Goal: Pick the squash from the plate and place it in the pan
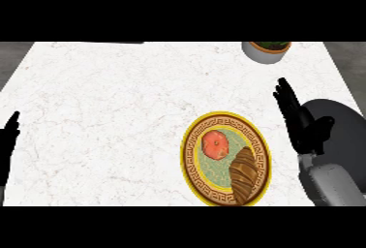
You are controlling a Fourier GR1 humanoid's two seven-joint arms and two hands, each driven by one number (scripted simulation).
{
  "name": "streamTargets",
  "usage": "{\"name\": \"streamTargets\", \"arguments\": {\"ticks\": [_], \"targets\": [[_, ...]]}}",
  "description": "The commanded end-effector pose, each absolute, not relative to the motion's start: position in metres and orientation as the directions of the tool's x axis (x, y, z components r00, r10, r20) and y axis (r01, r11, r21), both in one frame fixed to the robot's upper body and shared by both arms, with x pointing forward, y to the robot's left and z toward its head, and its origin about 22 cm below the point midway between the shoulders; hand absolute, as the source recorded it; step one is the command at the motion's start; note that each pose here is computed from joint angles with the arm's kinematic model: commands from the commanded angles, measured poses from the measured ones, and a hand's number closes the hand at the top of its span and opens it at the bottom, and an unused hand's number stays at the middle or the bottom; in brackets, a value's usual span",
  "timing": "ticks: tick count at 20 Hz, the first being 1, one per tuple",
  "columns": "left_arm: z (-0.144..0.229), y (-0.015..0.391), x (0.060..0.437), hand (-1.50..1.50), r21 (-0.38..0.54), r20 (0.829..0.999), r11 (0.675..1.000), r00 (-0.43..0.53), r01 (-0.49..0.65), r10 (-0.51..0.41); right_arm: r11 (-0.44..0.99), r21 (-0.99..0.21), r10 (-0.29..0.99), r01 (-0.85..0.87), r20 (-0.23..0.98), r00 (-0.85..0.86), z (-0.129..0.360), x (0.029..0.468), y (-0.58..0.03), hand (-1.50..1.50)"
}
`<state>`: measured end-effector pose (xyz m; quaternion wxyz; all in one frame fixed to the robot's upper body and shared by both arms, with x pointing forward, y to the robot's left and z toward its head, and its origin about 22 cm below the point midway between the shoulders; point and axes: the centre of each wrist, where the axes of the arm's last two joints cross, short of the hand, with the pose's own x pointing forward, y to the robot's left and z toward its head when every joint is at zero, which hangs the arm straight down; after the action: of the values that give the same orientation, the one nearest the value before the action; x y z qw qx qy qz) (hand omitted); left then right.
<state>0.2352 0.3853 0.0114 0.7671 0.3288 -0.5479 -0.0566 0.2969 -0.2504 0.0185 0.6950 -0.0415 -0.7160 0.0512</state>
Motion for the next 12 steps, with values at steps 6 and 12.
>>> {"name": "streamTargets", "arguments": {"ticks": [6,12], "targets": [[-0.038,0.266,0.237,0.00,-0.008,0.938,0.968,0.334,-0.251,0.094,0.890,0.034,-0.076,-0.454,0.994,-0.073,0.027,0.296,-0.192,1.50],[-0.049,0.260,0.217,0.00,-0.077,0.927,0.961,0.335,-0.267,0.168,0.911,-0.333,0.201,-0.241,0.872,-0.447,-0.019,0.203,-0.180,-1.50]]}}
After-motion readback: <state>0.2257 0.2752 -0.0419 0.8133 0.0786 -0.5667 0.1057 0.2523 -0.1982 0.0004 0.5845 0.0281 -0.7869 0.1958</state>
